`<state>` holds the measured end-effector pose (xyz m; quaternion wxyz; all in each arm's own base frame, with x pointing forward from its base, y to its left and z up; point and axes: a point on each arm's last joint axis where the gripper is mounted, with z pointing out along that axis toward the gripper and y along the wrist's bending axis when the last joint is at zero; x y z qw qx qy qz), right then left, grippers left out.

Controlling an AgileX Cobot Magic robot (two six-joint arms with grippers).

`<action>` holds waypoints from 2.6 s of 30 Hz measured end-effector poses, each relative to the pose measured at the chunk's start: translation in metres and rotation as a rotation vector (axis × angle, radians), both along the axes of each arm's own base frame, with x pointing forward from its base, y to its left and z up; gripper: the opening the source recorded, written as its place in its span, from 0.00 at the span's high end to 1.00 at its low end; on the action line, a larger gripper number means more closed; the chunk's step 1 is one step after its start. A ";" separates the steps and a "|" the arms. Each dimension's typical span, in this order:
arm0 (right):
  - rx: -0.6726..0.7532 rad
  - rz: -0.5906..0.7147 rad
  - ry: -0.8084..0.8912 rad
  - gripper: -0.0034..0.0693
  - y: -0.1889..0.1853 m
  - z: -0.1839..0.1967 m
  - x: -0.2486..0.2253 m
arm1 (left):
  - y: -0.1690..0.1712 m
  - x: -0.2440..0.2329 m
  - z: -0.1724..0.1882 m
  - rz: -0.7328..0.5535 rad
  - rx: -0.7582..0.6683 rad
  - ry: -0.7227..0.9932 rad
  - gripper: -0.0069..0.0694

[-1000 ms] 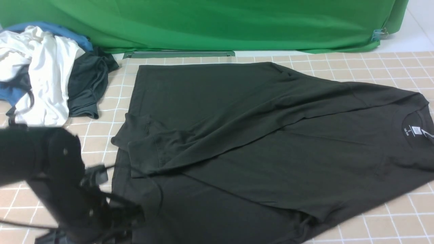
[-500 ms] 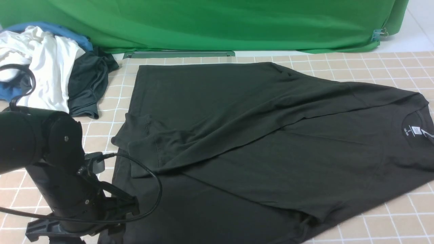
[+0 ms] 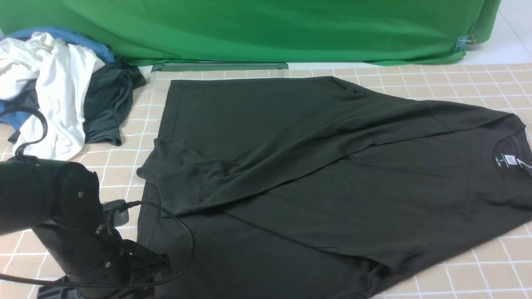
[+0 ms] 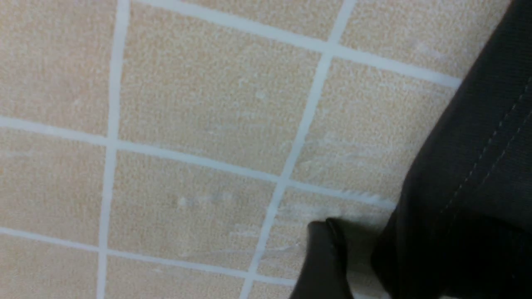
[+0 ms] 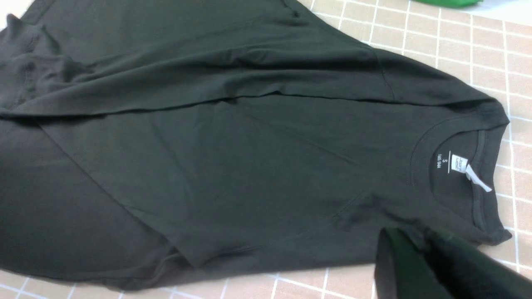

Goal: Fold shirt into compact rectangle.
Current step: 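Grasp the near edge of the shirt at its hem and shoulder corners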

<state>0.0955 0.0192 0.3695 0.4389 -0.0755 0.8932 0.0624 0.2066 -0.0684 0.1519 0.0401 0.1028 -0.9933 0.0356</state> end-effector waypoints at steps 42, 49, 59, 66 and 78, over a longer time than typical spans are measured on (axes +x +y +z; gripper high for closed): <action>0.072 -0.508 0.670 0.23 -0.058 -0.176 0.150 | 0.008 -0.016 0.057 -0.053 -0.008 -0.175 0.87; 0.145 -0.494 0.707 0.23 -0.051 -0.200 0.164 | 0.009 -0.016 0.057 -0.056 -0.004 -0.178 0.87; 0.158 -0.438 0.661 0.36 -0.028 -0.217 0.180 | 0.009 -0.015 0.057 -0.062 -0.002 -0.181 0.87; 0.150 -0.430 0.651 0.49 -0.028 -0.218 0.181 | 0.009 -0.015 0.057 -0.065 -0.003 -0.181 0.87; 0.101 -0.363 0.682 0.91 -0.027 -0.218 0.178 | 0.009 -0.015 0.057 -0.072 -0.003 -0.185 0.87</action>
